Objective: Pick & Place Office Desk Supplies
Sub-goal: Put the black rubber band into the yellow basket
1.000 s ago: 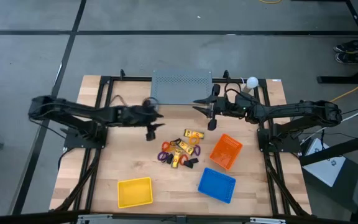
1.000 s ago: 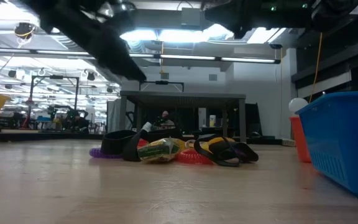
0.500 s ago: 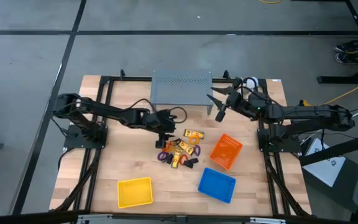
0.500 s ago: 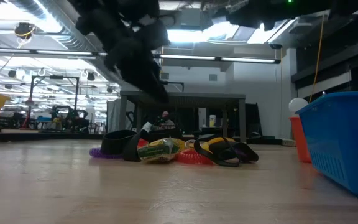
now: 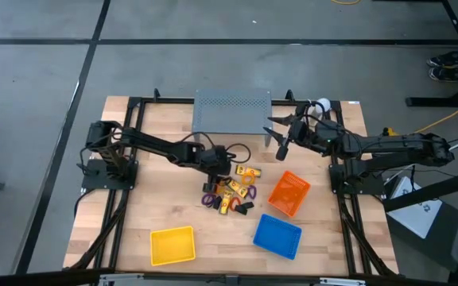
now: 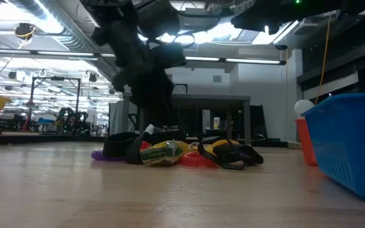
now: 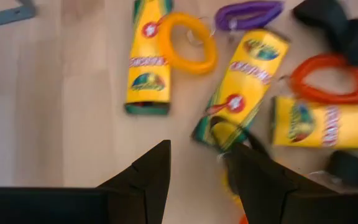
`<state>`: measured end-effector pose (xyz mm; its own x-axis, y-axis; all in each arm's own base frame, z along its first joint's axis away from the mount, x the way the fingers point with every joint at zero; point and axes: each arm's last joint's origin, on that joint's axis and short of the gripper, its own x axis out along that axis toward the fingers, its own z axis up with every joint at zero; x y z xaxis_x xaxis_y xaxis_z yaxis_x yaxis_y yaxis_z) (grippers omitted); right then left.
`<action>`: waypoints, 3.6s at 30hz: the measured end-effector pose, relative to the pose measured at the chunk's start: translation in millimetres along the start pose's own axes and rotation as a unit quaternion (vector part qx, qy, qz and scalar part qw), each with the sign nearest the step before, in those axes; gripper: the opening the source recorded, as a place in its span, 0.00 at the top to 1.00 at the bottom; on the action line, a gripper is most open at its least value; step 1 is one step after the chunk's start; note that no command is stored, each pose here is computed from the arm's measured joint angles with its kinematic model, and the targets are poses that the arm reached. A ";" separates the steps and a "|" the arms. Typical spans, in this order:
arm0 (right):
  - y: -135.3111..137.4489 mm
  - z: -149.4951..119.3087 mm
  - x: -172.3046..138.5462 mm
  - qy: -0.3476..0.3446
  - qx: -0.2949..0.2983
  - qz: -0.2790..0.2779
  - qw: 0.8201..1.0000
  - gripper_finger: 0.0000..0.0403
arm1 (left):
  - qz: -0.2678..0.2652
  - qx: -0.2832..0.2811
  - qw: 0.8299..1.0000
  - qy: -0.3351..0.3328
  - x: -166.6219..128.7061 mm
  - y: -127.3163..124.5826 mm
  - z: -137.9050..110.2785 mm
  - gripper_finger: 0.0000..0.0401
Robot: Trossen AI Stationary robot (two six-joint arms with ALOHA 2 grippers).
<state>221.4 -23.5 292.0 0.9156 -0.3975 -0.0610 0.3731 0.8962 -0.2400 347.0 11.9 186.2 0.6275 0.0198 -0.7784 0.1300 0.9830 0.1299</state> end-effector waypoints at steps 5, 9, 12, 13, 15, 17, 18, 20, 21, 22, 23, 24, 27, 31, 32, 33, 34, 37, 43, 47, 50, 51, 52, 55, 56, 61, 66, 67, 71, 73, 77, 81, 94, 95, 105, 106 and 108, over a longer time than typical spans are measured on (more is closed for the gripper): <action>0.5 -2.3 0.0 0.011 -0.003 0.003 1.000 0.59 | -0.015 -0.018 1.000 -0.009 -3.2 0.4 7.3 0.59; 1.0 -4.5 -0.1 0.021 -0.002 0.005 1.000 0.59 | -0.011 -0.036 0.999 0.014 -2.5 1.6 2.0 0.59; 1.3 -6.1 -0.2 0.029 0.003 0.006 1.000 0.59 | -0.012 -0.042 0.999 0.013 -2.6 0.8 2.6 0.59; 1.4 -6.5 -0.2 0.031 0.003 0.007 0.999 0.59 | -0.011 -0.045 0.999 0.013 -2.6 0.2 2.7 0.59; 1.5 -7.1 -0.2 0.034 0.003 0.007 0.999 0.59 | -0.010 -0.046 0.999 0.013 -2.6 0.1 2.6 0.59; 1.6 -7.1 -0.2 0.034 0.002 0.008 0.999 0.59 | -0.010 -0.048 0.999 0.012 -2.6 0.4 2.8 0.59; 1.8 -7.2 -0.2 0.034 0.002 0.011 0.999 0.59 | -0.010 -0.049 0.999 0.013 -2.1 0.4 2.7 0.59; 2.3 -7.1 -0.2 0.033 0.003 0.020 0.999 0.59 | -0.010 -0.052 0.999 0.012 3.9 0.5 2.1 0.59; 2.3 -7.1 -0.2 0.032 0.003 0.021 0.999 0.59 | -0.010 -0.053 0.998 0.016 6.9 0.3 0.9 0.59; 2.3 -7.1 -0.2 0.032 0.003 0.021 0.999 0.59 | -0.012 -0.055 0.998 0.026 11.2 -0.5 -2.1 0.59; 2.3 -7.2 -0.2 0.033 0.002 0.021 0.999 0.59 | -0.013 -0.056 0.998 0.031 16.9 -1.2 -4.1 0.59; 2.4 -7.7 -0.2 0.035 0.002 0.021 0.999 0.59 | -0.013 -0.056 0.998 0.034 22.3 -1.5 -5.5 0.59; 2.5 -8.3 -0.3 0.037 0.001 0.021 0.999 0.59 | -0.003 -0.054 0.997 0.053 32.7 -1.4 -11.8 0.59; 2.7 -9.4 -0.4 0.043 -0.001 0.022 0.999 0.59 | 0.009 -0.042 0.998 0.044 33.1 1.2 -10.1 0.60; 2.8 -9.7 -0.4 0.044 -0.001 0.022 0.999 0.59 | 0.009 -0.037 0.998 0.041 32.1 1.5 -9.2 0.61; 2.8 -10.0 -0.4 0.046 -0.002 0.023 0.999 0.59 | 0.010 -0.031 0.999 0.039 30.7 1.6 -8.6 0.64; 2.8 -10.2 -0.4 0.047 -0.002 0.022 0.999 0.59 | 0.013 -0.026 0.999 0.036 30.0 1.9 -7.8 0.67; 2.9 -10.6 -0.5 0.049 -0.003 0.022 0.999 0.59 | 0.015 -0.024 0.999 0.035 29.4 2.4 -7.2 0.80; 2.9 -10.9 -0.5 0.051 -0.004 0.022 0.998 0.59 | 0.010 -0.031 0.999 0.022 15.6 7.4 -3.2 0.98; 2.9 -11.0 -0.5 0.051 -0.004 0.022 0.998 0.59 | 0.007 -0.029 1.000 0.002 -5.0 8.3 3.8 0.99; 2.9 -11.1 -0.5 0.052 -0.004 0.022 0.998 0.59 | -0.003 -0.029 1.000 0.001 -27.5 7.8 5.9 0.99; 2.9 -11.4 -0.6 0.053 -0.004 0.022 0.998 0.59 | -0.013 -0.030 0.999 0.001 -35.2 7.2 6.1 0.99; 3.0 -11.5 -0.6 0.053 -0.003 0.023 0.998 0.59 | -0.025 -0.033 0.999 0.004 -43.0 6.1 5.3 0.99; 3.0 -11.9 -0.6 0.055 -0.003 0.023 0.998 0.59 | -0.079 -0.037 0.996 0.000 -64.8 -3.4 5.6 0.99; 3.1 -12.0 -0.6 0.056 -0.004 0.023 0.998 0.59 | -0.100 -0.039 0.994 0.001 -71.4 -8.1 5.5 1.00; 3.2 -12.5 -0.7 0.059 -0.004 0.024 0.998 0.59 | -0.204 -0.052 0.978 0.012 -99.6 -39.0 4.4 0.99; 3.2 -13.0 -0.8 0.061 -0.005 0.024 0.998 0.59 | -0.240 -0.068 0.967 0.047 -112.3 -79.1 2.2 1.00; 3.2 -13.0 -0.8 0.061 -0.005 0.024 0.998 0.59 | -0.244 -0.074 0.966 0.052 -112.7 -87.4 1.1 0.99; 3.2 -13.0 -0.8 0.061 -0.004 0.024 0.998 0.59 | -0.265 -0.113 0.954 0.080 -107.1 -119.4 -8.6 0.99; 3.2 -13.0 -0.8 0.061 -0.004 0.024 0.998 0.59 | -0.275 -0.132 0.948 0.087 -103.5 -134.4 -14.9 0.99; 3.3 -13.0 -0.8 0.061 -0.002 0.024 0.998 0.59 | -0.271 -0.164 0.946 0.072 -100.1 -158.8 -25.6 0.99; 3.3 -13.0 -0.8 0.061 0.006 0.025 0.998 0.59 | -0.265 -0.194 0.942 0.063 -97.8 -175.9 -37.3 0.99; 3.3 -13.0 -0.8 0.061 0.007 0.025 0.998 0.59 | -0.216 -0.257 0.940 0.069 -93.6 -190.2 -59.4 0.82; 3.3 -13.0 -0.8 0.061 0.007 0.025 0.998 0.59 | -0.213 -0.255 0.941 0.066 -93.5 -189.9 -59.3 0.79; 3.3 -13.0 -0.8 0.061 0.006 0.025 0.998 0.59 | -0.163 -0.207 0.964 0.021 -91.4 -181.5 -54.8 0.53; 3.3 -13.0 -0.8 0.061 0.006 0.025 0.998 0.59 | -0.151 -0.196 0.969 0.011 -91.0 -178.7 -52.3 0.52; 3.3 -13.0 -0.8 0.061 0.006 0.025 0.998 0.59 | -0.126 -0.174 0.976 -0.012 -90.9 -172.4 -45.5 0.50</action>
<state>220.0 -22.7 278.7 0.9082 -0.3729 -0.1900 0.3301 0.9174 -0.2223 232.6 -151.0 206.7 0.6277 -0.2317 -0.7432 0.0164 0.9584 -0.2849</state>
